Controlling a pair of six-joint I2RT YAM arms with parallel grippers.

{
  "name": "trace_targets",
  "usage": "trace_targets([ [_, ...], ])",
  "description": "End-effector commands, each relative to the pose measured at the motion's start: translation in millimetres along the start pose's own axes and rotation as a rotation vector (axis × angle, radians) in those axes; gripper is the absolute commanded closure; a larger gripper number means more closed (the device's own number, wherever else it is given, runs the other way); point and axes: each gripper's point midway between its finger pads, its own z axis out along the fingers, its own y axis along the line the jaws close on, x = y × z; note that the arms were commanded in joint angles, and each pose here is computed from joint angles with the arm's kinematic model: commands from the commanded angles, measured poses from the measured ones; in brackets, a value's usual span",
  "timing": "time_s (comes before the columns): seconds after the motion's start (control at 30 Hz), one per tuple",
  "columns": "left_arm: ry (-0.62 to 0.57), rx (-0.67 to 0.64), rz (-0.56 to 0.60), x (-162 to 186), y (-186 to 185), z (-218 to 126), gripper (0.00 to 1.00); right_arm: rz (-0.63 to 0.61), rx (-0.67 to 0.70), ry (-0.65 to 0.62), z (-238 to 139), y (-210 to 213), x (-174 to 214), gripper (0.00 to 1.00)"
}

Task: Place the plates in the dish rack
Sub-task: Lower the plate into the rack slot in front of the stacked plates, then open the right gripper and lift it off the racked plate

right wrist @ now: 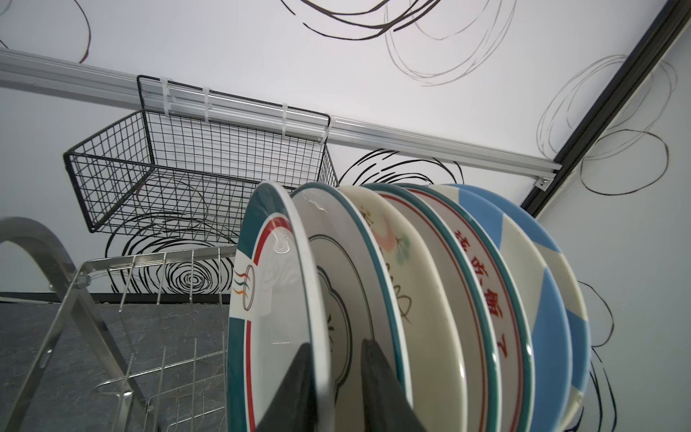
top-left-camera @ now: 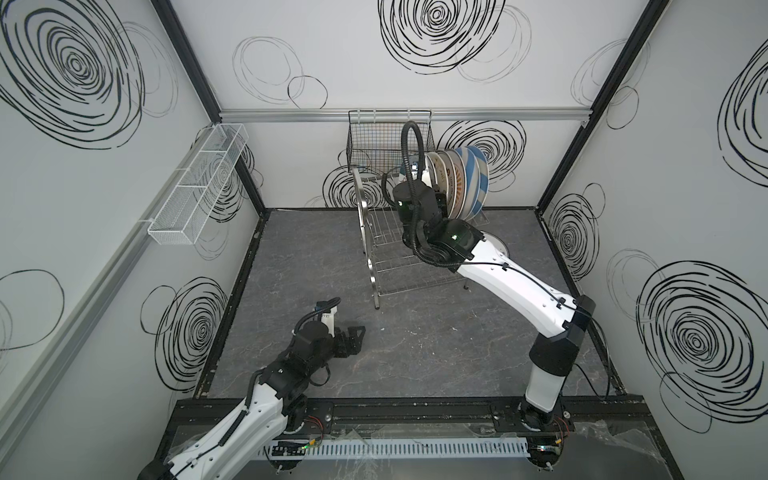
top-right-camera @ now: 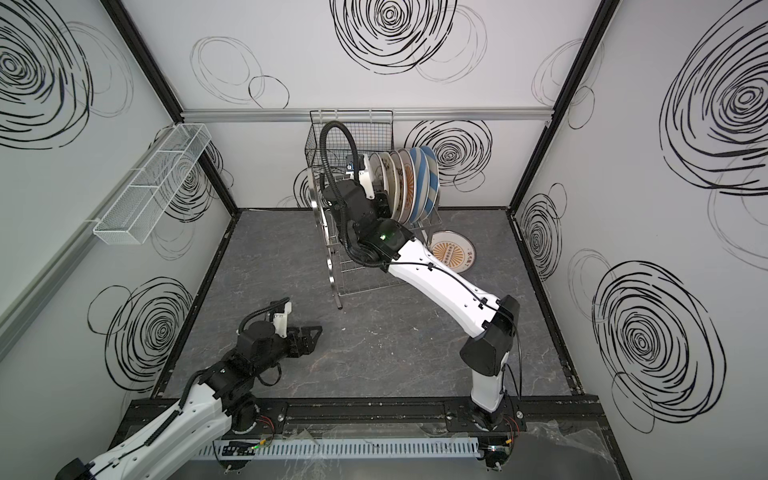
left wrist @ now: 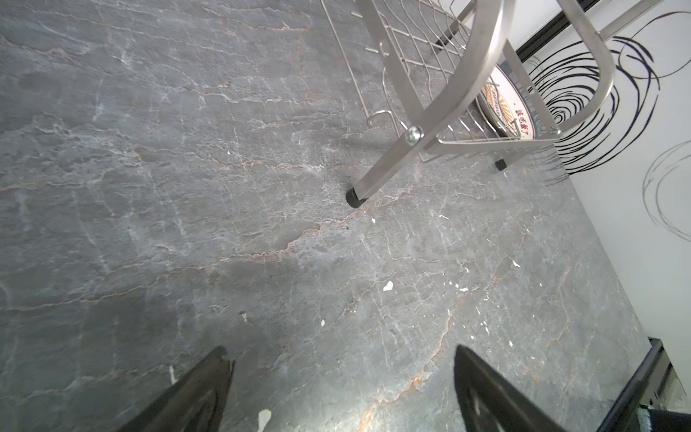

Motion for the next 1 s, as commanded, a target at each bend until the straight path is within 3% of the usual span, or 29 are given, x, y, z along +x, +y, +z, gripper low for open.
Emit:
trace_targets([
  [0.0, -0.024, 0.027, 0.020, -5, -6, 1, 0.04, 0.052, -0.054, -0.044, -18, -7, -32, 0.66],
  [0.23, -0.026, 0.026, 0.020, -5, -6, 1, 0.04, 0.051, -0.084, -0.058, -37, -30, -50, 0.46],
  [0.5, -0.033, 0.019, 0.018, -6, -4, 0, 0.04, 0.095, -0.312, -0.047, -79, -61, -39, 0.34],
  [0.63, -0.038, 0.014, 0.014, -7, -3, -1, 0.04, 0.145, -0.378, 0.008, -97, -91, 3, 0.33],
  [0.77, -0.046, 0.015, 0.012, -8, -3, -2, 0.04, 0.220, -0.380, 0.093, -105, -121, 75, 0.33],
  [0.97, -0.037, 0.012, 0.014, -7, -3, -1, 0.04, 0.296, -0.266, 0.239, -91, -167, 169, 0.33],
])
